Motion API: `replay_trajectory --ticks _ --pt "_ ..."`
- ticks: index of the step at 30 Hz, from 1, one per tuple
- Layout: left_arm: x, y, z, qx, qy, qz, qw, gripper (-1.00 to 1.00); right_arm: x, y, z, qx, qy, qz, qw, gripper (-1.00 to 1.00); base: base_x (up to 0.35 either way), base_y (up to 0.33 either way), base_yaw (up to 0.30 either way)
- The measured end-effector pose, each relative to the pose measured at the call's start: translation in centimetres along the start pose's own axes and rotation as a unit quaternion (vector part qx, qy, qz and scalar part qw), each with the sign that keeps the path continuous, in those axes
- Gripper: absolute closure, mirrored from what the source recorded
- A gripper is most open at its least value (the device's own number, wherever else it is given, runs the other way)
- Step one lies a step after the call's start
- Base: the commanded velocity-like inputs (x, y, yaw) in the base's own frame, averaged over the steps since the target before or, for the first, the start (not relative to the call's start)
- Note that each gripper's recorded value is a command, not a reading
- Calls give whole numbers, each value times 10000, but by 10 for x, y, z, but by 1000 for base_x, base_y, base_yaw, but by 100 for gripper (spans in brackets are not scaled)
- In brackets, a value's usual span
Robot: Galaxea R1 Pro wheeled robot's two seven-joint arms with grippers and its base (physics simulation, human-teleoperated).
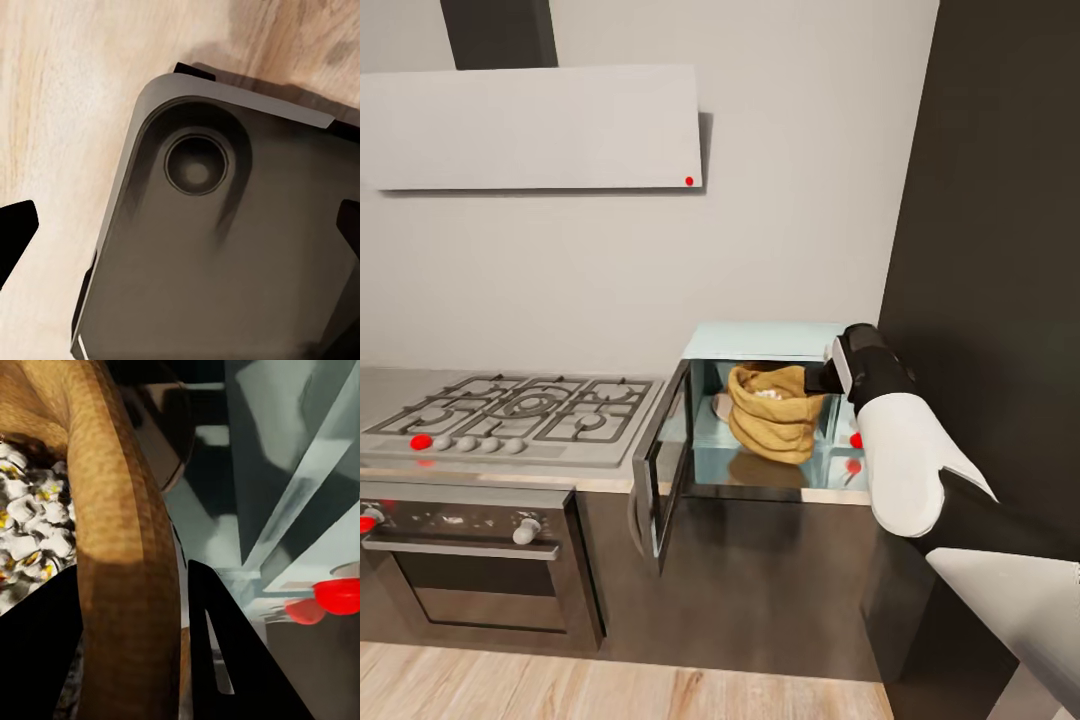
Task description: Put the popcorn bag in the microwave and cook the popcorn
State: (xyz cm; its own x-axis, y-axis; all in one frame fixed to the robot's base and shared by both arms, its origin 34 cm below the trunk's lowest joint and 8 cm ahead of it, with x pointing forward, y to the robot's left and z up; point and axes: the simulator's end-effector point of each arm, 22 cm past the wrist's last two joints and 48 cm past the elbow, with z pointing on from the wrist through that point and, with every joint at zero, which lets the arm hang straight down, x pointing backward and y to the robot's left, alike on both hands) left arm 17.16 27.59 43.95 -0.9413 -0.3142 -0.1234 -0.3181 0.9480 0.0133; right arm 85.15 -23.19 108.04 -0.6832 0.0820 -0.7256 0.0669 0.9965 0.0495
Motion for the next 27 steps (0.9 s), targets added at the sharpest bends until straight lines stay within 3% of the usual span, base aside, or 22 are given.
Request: replay_trajectory --ticks 12,27 --pt "0 1 0 -5 -1 -4 10000 -100 4 8 2 -47 54 -46 10000 100 124 101 0" --pt "0 1 0 -3 -3 -7 10000 -100 5 -5 2 130 64 19 9999 100 28 4 0"
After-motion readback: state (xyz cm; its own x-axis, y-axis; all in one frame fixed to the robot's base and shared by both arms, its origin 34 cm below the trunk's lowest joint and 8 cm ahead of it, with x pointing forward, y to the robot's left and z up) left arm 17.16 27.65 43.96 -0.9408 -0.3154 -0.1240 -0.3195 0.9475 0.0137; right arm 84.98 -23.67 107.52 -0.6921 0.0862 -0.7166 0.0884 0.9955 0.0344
